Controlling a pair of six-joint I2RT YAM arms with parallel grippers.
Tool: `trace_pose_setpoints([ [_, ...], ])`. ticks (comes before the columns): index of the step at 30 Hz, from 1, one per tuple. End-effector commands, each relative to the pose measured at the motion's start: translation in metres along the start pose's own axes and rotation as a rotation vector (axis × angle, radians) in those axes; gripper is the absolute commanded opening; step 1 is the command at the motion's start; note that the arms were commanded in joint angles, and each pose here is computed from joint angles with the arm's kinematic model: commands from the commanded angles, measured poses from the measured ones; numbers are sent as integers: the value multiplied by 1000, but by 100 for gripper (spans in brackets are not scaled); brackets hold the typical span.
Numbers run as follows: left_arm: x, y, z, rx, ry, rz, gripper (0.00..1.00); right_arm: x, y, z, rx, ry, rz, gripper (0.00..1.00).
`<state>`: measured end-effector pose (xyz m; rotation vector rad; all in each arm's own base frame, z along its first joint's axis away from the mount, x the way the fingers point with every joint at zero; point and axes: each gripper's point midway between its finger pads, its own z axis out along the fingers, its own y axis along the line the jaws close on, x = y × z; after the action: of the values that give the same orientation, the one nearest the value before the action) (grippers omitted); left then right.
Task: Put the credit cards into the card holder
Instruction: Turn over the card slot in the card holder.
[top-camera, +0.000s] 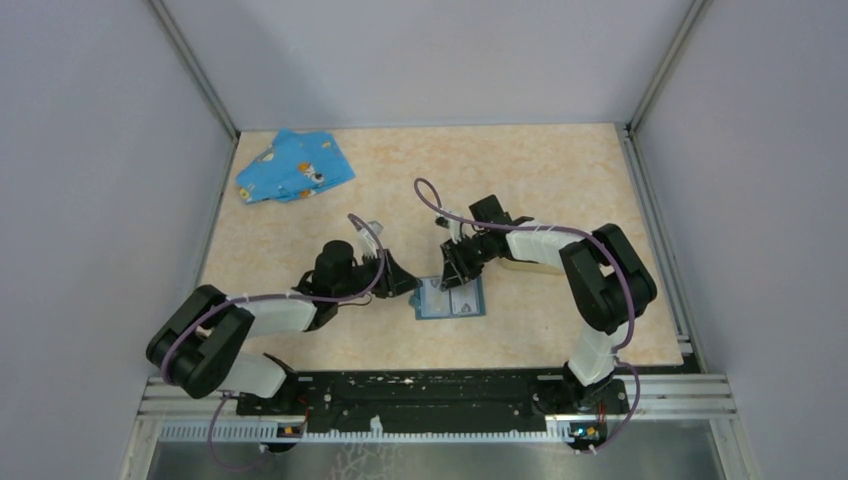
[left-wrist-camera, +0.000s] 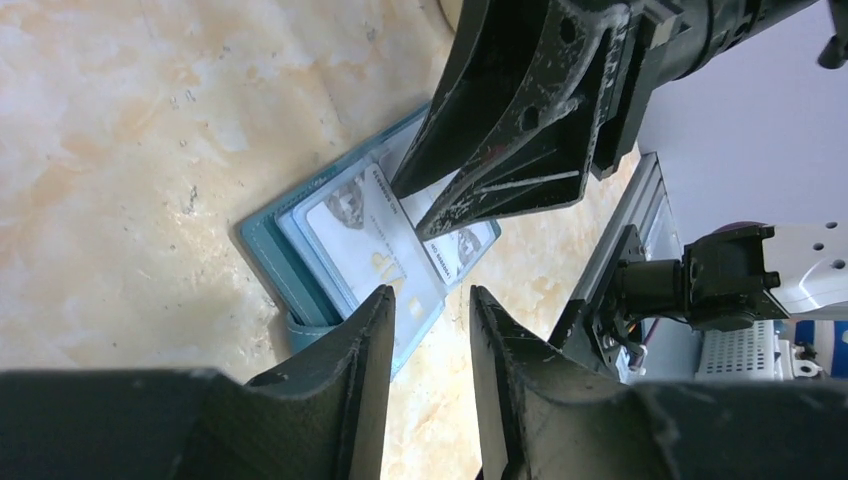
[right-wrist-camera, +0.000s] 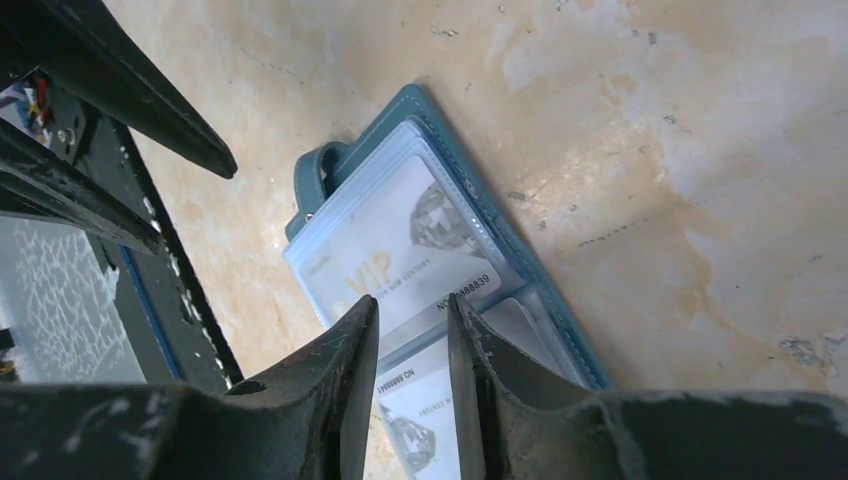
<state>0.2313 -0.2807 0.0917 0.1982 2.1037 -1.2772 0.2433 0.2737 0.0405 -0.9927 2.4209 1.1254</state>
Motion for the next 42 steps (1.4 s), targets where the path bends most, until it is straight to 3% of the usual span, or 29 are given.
trace_pose_setpoints([
  [1, 14, 4, 6, -15, 44, -49, 41, -15, -4, -2, 44, -19, -42, 29],
  [6, 24, 7, 18, -27, 66, -88, 44, -17, -6, -8, 62, -2, -115, 20],
  [11, 29, 12, 23, -54, 73, -92, 49, -16, -3, -18, 51, 40, -236, 18],
  [23, 29, 9, 27, -46, 76, -96, 48, 1, -11, 2, 29, 108, -147, 9],
  [35, 14, -4, 14, -59, 4, -58, 45, 4, -14, 4, 41, 119, -131, 8],
  [42, 21, 0, 20, -70, 36, -68, 45, 6, -15, 5, 38, 129, -121, 8],
])
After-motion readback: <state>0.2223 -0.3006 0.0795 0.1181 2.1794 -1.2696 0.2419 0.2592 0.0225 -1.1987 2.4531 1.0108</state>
